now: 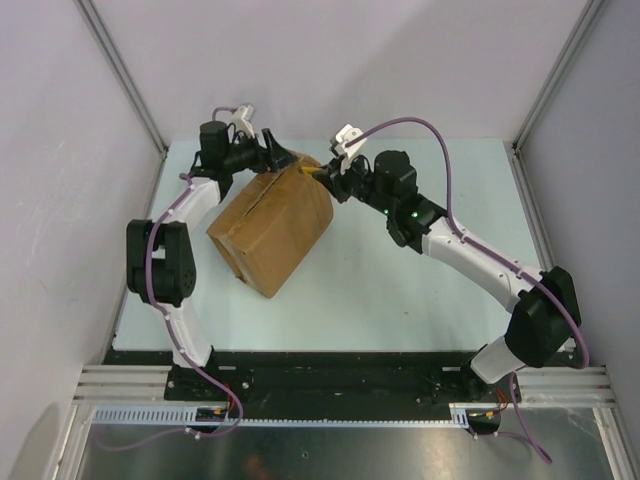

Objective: Unpack the express box
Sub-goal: Cut the express box at the center of the board, then adjust the express box at the center of the board.

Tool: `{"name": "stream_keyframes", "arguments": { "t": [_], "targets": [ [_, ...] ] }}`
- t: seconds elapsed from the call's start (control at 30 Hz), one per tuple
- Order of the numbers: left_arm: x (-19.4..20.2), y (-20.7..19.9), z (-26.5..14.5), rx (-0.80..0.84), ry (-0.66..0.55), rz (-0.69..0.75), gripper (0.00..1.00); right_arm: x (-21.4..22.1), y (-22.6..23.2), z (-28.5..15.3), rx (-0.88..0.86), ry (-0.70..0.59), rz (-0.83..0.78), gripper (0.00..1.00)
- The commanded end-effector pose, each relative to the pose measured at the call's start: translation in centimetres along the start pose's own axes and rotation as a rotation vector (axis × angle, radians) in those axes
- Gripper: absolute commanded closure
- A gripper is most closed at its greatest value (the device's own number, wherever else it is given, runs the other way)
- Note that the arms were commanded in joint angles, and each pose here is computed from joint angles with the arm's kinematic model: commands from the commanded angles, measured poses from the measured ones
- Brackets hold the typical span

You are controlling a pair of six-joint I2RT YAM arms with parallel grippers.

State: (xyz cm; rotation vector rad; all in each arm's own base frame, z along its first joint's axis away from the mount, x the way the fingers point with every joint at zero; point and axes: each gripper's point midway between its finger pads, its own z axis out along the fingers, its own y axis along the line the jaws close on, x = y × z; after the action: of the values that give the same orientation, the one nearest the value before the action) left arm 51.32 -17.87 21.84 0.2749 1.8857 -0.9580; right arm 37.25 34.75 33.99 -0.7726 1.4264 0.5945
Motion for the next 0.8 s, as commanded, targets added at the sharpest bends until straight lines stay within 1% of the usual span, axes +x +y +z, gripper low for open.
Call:
{"name": "stream_keyframes", "arguments": {
  "t": [0.0,0.07,0.2,0.27,0.3,0.33,0.37,0.4,0.43,0.47,0.5,0.53,0.57,0.63,0.67,0.77],
  "targets": [
    [-4.5,-4.6,-2.1,0.069,-0.052,0.019,0.17,-2.1,0.5,-1.4,0.005,-0.037,0.037,1.0],
    [-5.6,-5.3,-3.0,0.066,-0.078,0.036,0.16,-2.1,0.8,-1.6,0.0,-0.033,0.043,1.0],
    [-7.4,-5.2,-5.2,0.024,-0.132,0.073,0.14,-1.7,1.1,-1.7,-0.006,-0.029,0.055,1.0],
    [-7.4,-4.3,-6.2,-0.011,-0.142,0.071,0.14,-1.5,1.2,-1.5,-0.009,-0.031,0.058,1.0],
    [-8.0,-4.8,-7.1,-0.023,-0.164,0.081,0.14,-1.3,1.2,-1.4,-0.011,-0.028,0.063,1.0],
    [-8.3,-4.3,-7.7,-0.054,-0.18,0.079,0.14,-1.3,1.4,-1.4,-0.014,-0.028,0.068,1.0],
    [-7.6,-3.4,-8.6,-0.085,-0.179,0.062,0.14,-1.4,1.4,-1.5,-0.016,-0.03,0.069,1.0],
    [-7.9,-3.7,-9.6,-0.097,-0.195,0.065,0.14,-1.5,1.4,-1.6,-0.017,-0.034,0.07,1.0],
    [-7.4,-3.9,-10.0,-0.104,-0.189,0.056,0.14,-1.5,1.5,-1.6,-0.02,-0.038,0.071,1.0],
    [-6.0,-2.0,-11.2,-0.155,-0.177,0.012,0.14,-1.5,1.6,-1.7,-0.023,-0.038,0.071,1.0],
    [-5.3,-1.7,-11.8,-0.172,-0.172,-0.019,0.14,-1.5,1.8,-1.9,-0.029,-0.041,0.07,1.0],
    [-5.1,-2.5,-12.9,-0.175,-0.185,-0.023,0.14,-1.7,2.0,-2.0,-0.036,-0.046,0.071,1.0],
    [-2.6,-1.4,-13.2,-0.205,-0.154,-0.072,0.14,-1.9,2.1,-2.1,-0.04,-0.05,0.072,1.0],
    [-1.4,-2.3,-14.3,-0.212,-0.157,-0.08,0.12,-2.5,2.3,-2.5,-0.049,-0.061,0.077,1.0],
    [0.6,-1.9,-14.4,-0.219,-0.13,-0.106,0.12,-2.7,2.6,-2.6,-0.055,-0.064,0.089,1.0],
    [3.5,-2.9,-14.6,-0.17,-0.077,-0.157,0.11,-3.7,3.1,-3.4,-0.078,-0.078,0.101,1.0]
  ]
}}
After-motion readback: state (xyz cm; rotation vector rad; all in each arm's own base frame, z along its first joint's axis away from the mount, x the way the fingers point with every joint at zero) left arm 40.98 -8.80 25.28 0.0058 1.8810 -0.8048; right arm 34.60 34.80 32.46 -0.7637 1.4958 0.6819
